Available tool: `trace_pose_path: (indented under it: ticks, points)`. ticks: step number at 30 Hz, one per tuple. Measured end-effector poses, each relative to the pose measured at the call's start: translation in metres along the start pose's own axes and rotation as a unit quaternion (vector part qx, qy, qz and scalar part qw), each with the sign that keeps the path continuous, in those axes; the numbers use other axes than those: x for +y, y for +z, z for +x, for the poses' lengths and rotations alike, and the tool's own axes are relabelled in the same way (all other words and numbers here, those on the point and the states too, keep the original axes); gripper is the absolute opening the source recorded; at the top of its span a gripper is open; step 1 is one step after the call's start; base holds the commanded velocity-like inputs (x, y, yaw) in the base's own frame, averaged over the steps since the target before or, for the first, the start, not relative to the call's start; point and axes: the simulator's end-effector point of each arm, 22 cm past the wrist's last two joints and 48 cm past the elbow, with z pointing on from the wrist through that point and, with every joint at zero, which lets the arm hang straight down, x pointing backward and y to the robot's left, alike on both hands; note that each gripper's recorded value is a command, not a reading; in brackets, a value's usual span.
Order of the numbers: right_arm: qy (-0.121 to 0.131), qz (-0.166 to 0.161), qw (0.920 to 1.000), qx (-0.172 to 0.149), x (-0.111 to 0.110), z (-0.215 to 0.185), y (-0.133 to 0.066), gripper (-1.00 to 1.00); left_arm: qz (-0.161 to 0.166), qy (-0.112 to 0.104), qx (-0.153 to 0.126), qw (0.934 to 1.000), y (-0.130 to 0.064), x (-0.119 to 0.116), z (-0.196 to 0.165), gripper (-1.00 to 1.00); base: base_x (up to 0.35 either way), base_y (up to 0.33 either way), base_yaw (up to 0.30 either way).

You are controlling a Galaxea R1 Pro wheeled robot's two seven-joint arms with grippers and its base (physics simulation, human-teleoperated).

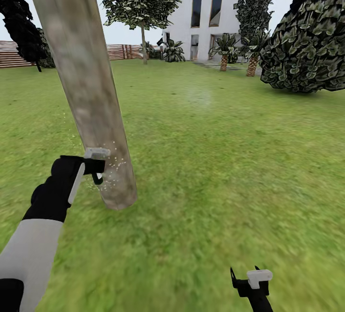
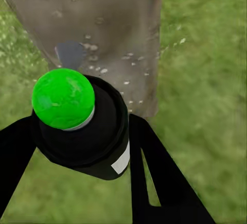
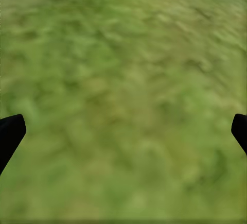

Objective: In the garden, pick up the pesticide atomizer on the floor and spray pesticide onto both trees until each tree trunk is fully covered.

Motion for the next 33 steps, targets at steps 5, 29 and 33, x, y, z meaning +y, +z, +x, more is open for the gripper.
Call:
trace_pose_path:
  ticks: [5, 29, 33]
  points:
    - [0.0, 0.0, 1.0, 0.0, 0.0, 0.0, 0.0, 1.0, -0.024, -0.011, -0.003, 0.9996, -0.004, 0.041, -0.003, -1.0, 0.0, 0.0, 0.0]
    - [0.0, 0.0, 1.0, 0.0, 0.0, 0.0, 0.0, 1.0, -0.005, 0.015, 0.043, 0.9989, 0.018, 0.006, 0.076, -1.0, 0.0, 0.0, 0.0]
    - [0.0, -0.001, 1.0, 0.0, 0.001, 0.0, 0.0, 1.0, 0.019, 0.007, 0.059, 0.998, 0.073, -0.037, 0.153, -1.0, 0.0, 0.0, 0.0]
